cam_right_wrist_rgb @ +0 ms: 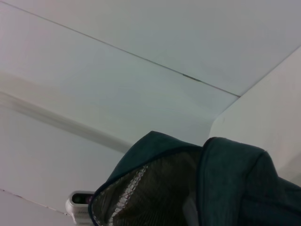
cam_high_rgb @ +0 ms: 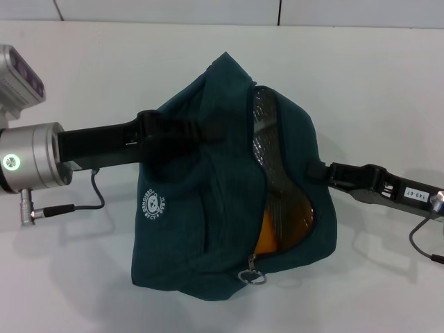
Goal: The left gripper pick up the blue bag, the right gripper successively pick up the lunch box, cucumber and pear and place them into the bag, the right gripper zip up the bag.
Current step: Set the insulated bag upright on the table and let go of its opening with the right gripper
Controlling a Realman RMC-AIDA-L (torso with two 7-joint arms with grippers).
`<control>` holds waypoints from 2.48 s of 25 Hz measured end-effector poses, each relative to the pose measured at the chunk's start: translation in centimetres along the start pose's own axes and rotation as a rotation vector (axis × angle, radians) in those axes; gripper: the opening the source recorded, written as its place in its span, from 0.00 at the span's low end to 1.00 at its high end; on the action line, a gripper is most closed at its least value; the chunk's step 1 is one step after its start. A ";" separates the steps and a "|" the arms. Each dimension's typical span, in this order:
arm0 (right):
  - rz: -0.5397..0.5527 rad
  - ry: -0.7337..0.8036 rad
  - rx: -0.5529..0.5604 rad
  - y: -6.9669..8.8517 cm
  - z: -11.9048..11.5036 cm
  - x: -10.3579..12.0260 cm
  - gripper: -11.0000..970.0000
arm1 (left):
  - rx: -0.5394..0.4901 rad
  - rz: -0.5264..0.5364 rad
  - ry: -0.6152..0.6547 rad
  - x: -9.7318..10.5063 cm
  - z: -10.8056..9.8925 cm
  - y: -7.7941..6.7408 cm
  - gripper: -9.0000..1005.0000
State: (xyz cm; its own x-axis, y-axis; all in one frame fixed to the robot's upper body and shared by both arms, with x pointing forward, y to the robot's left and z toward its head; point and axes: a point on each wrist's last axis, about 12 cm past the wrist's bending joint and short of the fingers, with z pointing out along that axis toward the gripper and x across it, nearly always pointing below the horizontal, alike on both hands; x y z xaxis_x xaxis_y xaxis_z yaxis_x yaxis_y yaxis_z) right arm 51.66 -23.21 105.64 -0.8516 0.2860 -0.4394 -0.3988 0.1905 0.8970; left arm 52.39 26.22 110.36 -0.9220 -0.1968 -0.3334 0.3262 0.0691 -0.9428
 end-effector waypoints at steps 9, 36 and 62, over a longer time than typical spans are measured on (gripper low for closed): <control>-0.024 -0.018 -0.018 0.2 -0.3 0.1 0.09 | -0.003 -0.002 0.005 0.1 0.0 0.1 0.04; -0.243 -0.142 -0.060 2.0 -5.9 -2.9 0.06 | -0.091 -0.009 0.058 -1.3 3.7 0.9 0.04; -0.279 -0.150 -0.059 2.0 -6.4 -2.7 0.20 | -0.111 -0.002 0.070 -1.4 4.0 1.0 0.04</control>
State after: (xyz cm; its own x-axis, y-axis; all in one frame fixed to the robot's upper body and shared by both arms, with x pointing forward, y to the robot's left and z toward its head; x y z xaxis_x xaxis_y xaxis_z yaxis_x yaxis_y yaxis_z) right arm 51.02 -29.67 108.92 -0.6484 0.3666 -0.6672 -0.6330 0.2274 0.7400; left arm 54.83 22.64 109.87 -0.9363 -0.1282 -0.3269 0.3026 0.1773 -0.9365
